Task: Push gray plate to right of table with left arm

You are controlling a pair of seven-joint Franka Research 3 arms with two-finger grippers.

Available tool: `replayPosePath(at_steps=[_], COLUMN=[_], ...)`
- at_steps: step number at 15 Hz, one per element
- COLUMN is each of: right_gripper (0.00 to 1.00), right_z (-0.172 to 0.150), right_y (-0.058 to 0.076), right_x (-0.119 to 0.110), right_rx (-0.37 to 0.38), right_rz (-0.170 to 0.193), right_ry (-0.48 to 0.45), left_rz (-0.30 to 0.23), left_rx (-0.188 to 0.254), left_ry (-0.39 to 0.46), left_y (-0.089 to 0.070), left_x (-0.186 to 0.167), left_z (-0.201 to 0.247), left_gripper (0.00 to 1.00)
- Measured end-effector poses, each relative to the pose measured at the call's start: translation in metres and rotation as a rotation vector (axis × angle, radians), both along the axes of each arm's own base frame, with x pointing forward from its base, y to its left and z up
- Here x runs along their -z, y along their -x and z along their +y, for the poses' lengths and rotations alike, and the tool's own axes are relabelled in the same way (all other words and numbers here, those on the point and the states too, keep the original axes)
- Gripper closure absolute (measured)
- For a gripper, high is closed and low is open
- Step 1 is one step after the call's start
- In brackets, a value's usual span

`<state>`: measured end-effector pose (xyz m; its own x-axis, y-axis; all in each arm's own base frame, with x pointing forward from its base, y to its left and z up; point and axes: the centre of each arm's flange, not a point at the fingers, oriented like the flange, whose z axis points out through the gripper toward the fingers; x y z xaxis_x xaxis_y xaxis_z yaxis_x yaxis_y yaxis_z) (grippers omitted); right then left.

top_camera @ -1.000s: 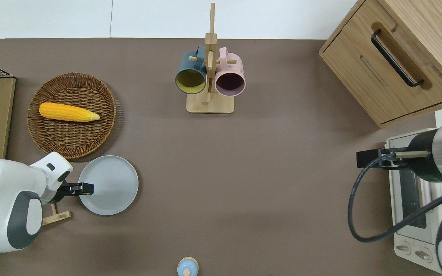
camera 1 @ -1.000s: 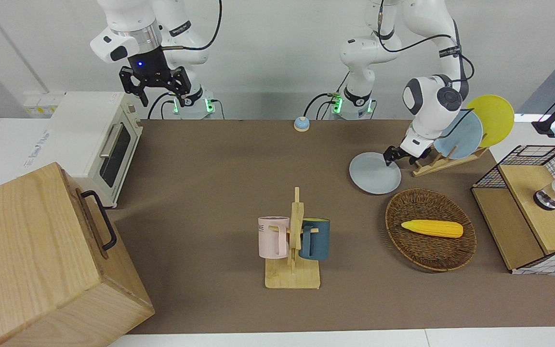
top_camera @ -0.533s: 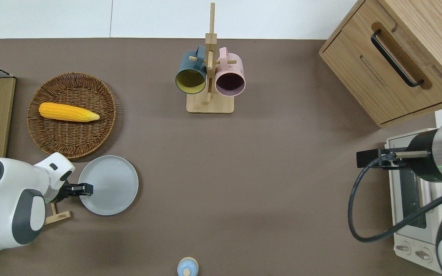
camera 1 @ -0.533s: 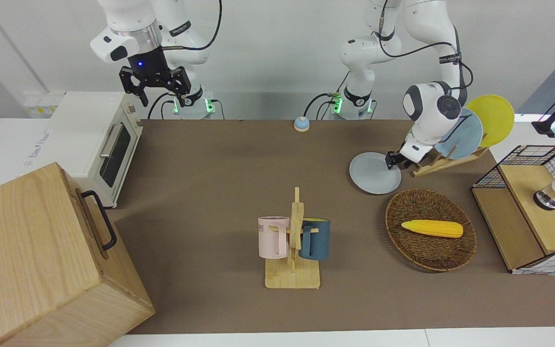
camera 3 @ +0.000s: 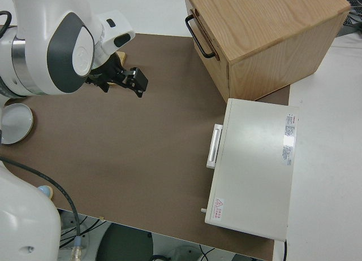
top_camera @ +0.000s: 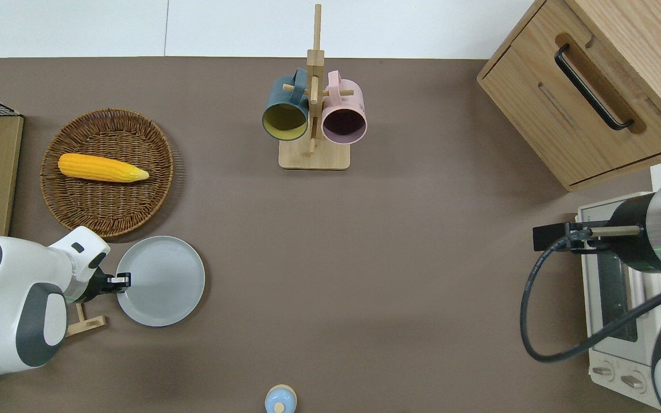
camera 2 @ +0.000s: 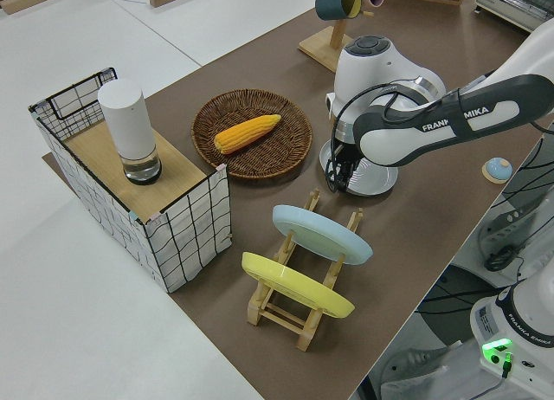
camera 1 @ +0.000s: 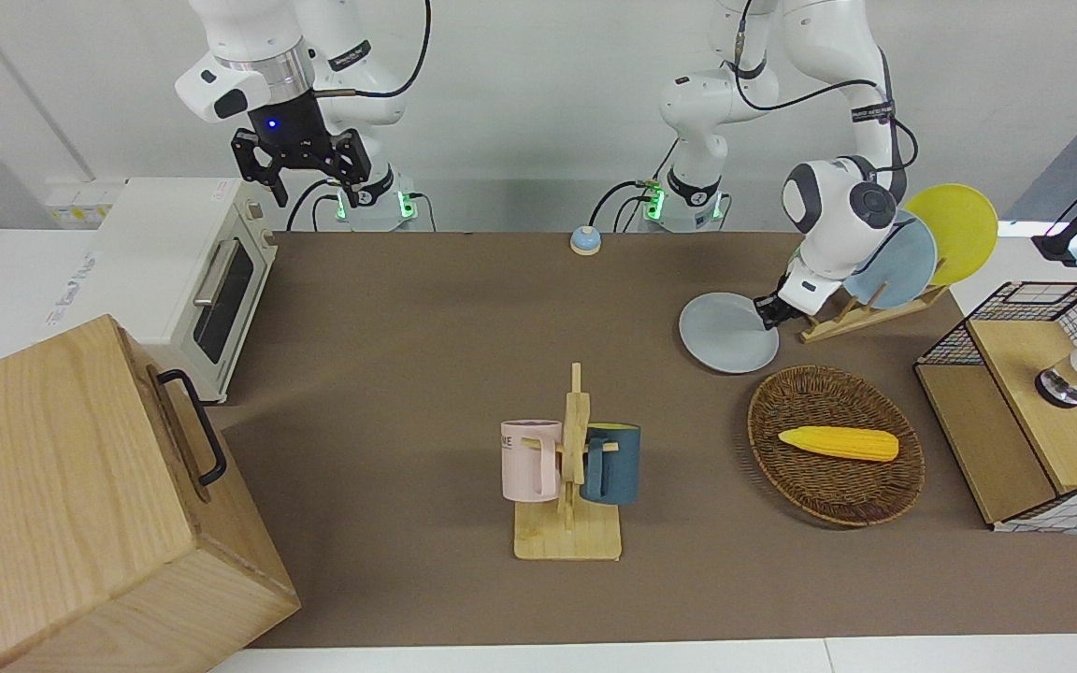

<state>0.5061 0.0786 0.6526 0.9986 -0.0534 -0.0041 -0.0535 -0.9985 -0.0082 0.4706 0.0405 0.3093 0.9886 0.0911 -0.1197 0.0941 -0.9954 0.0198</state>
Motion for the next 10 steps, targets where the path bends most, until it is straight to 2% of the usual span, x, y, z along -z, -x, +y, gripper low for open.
replayPosePath(at_steps=[6,10], right_gripper=[0.00,0.00], right_z=[0.000,0.000], right_y=[0.000,0.000], right_x=[0.000,0.000], right_rx=[0.000,0.000], right_rz=[0.000,0.000], right_ry=[0.000,0.000], left_rz=[0.003,0.006], left_rx=[-0.003,0.020], left_ry=[0.010,0.029], left_y=[-0.001,-0.001], left_x=[0.002,0.002], left_z=[-0.028,-0.061], left_gripper=[0.97,0.97])
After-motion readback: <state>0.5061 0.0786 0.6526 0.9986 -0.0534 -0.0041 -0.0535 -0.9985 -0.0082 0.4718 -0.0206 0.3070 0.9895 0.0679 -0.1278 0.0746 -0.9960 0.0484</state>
